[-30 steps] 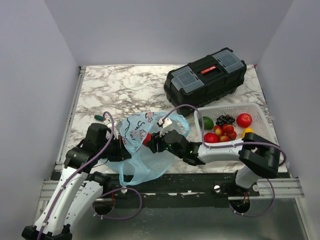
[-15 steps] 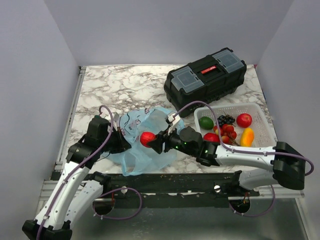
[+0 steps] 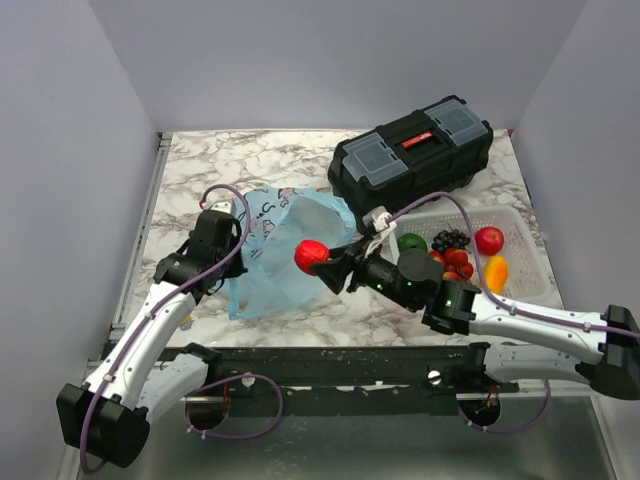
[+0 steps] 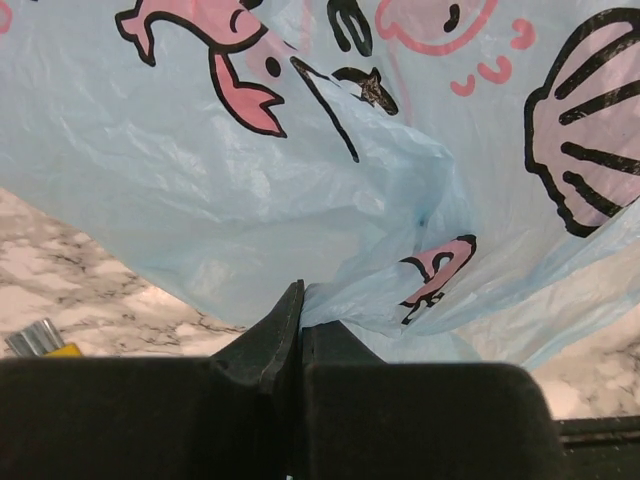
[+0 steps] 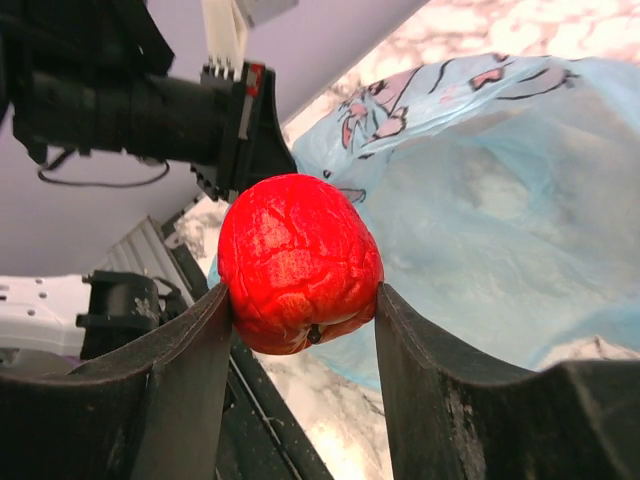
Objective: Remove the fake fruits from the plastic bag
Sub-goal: Take out the fake fruit from the plastic bag, then place the fake fruit in the bin.
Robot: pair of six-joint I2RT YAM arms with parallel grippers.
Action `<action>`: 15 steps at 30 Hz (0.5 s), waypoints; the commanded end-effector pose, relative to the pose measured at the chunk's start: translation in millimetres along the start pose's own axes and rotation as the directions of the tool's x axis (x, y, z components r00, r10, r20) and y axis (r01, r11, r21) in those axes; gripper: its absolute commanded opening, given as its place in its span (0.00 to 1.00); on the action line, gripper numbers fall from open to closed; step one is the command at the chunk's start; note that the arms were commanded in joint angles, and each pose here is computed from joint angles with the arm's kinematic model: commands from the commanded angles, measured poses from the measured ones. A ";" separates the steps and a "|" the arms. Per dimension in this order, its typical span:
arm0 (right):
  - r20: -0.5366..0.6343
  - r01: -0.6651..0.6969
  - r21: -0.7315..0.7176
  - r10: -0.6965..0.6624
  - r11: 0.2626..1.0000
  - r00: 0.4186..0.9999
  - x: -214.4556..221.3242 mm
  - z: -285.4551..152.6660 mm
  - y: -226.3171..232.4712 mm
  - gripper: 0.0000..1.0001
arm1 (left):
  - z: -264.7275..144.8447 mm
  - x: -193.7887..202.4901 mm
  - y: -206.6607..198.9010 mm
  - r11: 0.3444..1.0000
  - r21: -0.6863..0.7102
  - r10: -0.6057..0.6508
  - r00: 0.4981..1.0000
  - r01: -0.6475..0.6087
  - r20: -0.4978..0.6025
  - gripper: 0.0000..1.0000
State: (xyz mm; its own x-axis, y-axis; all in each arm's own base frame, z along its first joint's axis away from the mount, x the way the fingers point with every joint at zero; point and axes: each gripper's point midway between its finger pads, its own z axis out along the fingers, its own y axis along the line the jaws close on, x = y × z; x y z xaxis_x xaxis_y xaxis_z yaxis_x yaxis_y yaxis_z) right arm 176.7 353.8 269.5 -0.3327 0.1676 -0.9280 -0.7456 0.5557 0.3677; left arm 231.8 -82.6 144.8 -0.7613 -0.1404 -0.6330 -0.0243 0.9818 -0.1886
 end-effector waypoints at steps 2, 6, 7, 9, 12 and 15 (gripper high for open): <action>0.104 0.024 0.201 -0.045 0.979 0.994 -36.6 -24.8 -35.0 0.01 | 1.6 -18.9 18.2 0.995 -0.095 0.030 0.994 -0.019 0.107 0.00; 0.176 0.007 0.345 -0.072 0.939 0.982 -47.1 -51.6 -66.8 0.01 | -1.6 -24.1 19.2 0.996 -0.090 0.023 0.991 -0.011 0.133 0.00; 0.185 0.008 0.369 -0.082 0.929 0.979 -48.4 -57.4 -72.7 0.01 | -2.3 -25.1 19.8 0.996 -0.090 0.019 0.990 -0.006 0.137 0.00; 0.218 -0.012 0.440 -0.094 0.898 0.972 -54.9 -71.4 -87.3 0.01 | -3.7 -28.0 20.4 0.996 -0.088 0.011 0.990 0.002 0.144 0.00; 0.252 -0.050 0.570 -0.116 0.820 0.961 -56.0 -92.7 -115.0 0.01 | -4.9 -29.9 20.1 0.997 -0.071 -0.008 0.989 0.019 0.147 0.00; 0.253 -0.074 0.667 -0.132 0.742 0.958 -48.8 -108.2 -137.0 0.01 | -5.4 -31.1 17.6 0.999 -0.046 -0.012 0.989 0.019 0.148 0.05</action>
State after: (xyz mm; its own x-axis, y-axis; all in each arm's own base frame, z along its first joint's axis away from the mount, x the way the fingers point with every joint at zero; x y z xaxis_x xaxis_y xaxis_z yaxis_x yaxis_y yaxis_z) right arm 218.4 228.2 299.0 -0.1147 0.3440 -0.9319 -0.3878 0.8482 0.3609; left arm 246.7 -59.8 155.8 -0.6848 -0.1605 -0.7108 -0.0857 0.9864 -0.1402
